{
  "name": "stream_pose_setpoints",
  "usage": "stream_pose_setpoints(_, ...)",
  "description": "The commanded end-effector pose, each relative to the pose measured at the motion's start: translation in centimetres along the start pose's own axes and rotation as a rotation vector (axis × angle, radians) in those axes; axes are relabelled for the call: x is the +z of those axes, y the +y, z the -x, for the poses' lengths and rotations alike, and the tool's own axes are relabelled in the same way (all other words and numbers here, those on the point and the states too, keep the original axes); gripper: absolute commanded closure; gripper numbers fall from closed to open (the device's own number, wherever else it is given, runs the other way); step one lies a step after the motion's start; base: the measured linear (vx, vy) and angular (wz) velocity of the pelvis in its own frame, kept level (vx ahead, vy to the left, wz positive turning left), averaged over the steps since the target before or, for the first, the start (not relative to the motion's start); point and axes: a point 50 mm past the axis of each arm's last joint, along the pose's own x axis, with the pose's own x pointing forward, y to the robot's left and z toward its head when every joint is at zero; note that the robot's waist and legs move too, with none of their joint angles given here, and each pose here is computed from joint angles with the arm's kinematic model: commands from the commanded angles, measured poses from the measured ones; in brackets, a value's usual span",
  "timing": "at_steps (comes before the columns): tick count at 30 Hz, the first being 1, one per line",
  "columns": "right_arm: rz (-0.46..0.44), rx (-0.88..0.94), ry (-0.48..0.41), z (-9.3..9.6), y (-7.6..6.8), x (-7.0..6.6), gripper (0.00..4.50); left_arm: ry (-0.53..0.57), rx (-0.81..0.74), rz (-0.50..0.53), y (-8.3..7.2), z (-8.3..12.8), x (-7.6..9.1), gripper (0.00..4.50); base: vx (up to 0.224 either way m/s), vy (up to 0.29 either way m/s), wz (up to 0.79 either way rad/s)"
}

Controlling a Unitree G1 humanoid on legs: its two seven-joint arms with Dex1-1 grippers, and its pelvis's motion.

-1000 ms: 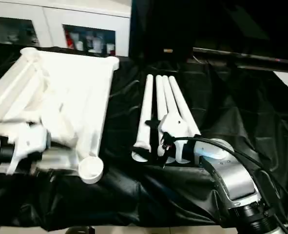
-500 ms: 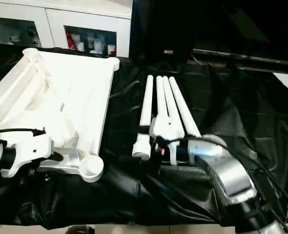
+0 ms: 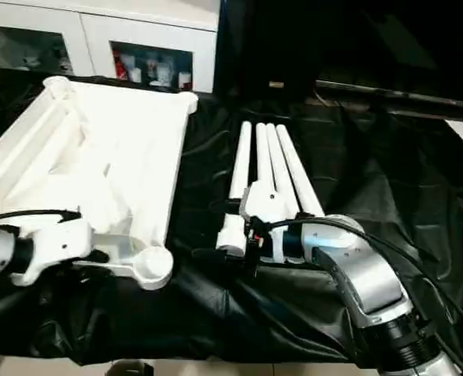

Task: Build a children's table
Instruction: Move table base, then pick table leg

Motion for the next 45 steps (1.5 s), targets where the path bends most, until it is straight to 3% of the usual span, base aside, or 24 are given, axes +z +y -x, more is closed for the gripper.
stream_pose_setpoints(1, 0.005, -0.002, 0.007, 0.2, 0.0, -0.2, 0.00, 0.001, 0.028, -0.028, 0.3, 0.0, 0.3, 3.90, 0.000, 0.000, 0.00)
stream_pose_setpoints(13, -0.004, -0.011, 0.005, 0.1, 0.1, -1.1, 0.00, 0.013, 0.102, -0.106, 1.0, 0.1, 0.2, 4.48, 0.000, 0.000, 0.00)
stream_pose_setpoints(26, 0.008, -0.029, 0.003, 0.0, -0.1, -1.3, 0.00, 0.043, 0.193, -0.136, 2.7, 0.6, -1.0, 4.48, 0.000, 0.000, 0.00)
stream_pose_setpoints(41, 0.026, -0.043, 0.001, -0.1, -0.6, -1.3, 0.00, -0.038, 0.170, -0.141, 3.7, 1.0, -1.5, 4.48, 0.000, 0.000, 0.00)
stream_pose_setpoints(43, 0.034, -0.047, -0.001, 0.0, -0.6, -1.0, 0.00, -0.029, 0.163, -0.133, 3.8, 1.1, -1.9, 3.99, 0.000, 0.000, 0.00)
stream_pose_setpoints(45, 0.039, -0.051, -0.005, 0.0, -0.6, -0.8, 0.00, -0.017, 0.145, -0.110, 3.7, 1.3, -2.2, 3.83, 0.000, 0.000, 0.00)
